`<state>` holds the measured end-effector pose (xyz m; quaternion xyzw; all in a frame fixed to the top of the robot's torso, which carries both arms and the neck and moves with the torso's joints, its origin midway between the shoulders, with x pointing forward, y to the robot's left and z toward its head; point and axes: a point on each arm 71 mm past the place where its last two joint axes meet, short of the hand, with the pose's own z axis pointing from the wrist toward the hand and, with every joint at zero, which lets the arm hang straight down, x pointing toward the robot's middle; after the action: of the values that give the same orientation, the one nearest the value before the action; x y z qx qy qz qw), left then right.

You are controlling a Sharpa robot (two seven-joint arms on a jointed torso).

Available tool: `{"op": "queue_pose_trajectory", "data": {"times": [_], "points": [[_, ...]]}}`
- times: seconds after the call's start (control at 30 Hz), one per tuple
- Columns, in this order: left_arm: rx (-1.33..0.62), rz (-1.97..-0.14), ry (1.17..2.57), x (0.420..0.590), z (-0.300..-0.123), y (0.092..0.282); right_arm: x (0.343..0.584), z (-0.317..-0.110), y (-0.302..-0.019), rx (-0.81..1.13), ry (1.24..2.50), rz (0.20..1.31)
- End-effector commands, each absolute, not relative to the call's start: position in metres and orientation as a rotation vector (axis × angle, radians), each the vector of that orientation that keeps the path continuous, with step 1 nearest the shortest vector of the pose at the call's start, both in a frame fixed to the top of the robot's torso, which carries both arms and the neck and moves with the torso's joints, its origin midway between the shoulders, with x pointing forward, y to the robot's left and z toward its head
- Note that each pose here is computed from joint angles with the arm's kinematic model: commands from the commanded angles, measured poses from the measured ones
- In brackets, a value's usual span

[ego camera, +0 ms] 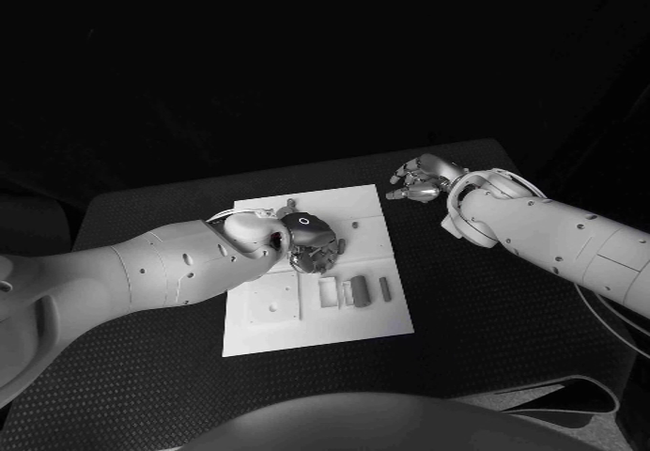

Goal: Assemble the parts on the task board

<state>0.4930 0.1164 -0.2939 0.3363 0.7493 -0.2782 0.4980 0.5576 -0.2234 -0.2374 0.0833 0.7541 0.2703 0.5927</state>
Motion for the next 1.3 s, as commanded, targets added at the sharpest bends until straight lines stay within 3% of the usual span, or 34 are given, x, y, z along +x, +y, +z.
{"op": "queue_pose_trajectory", "data": {"times": [0.03,1.3], "points": [[0.767,-0.496,1.843,0.5004,-0.3053,0.1352,0.557,-0.2377,-0.2223,0.179,1.76,0.634],[0.743,-0.48,1.932,0.4992,-0.3099,0.1389,0.5568,-0.2378,-0.2233,0.179,1.761,0.632]]}}
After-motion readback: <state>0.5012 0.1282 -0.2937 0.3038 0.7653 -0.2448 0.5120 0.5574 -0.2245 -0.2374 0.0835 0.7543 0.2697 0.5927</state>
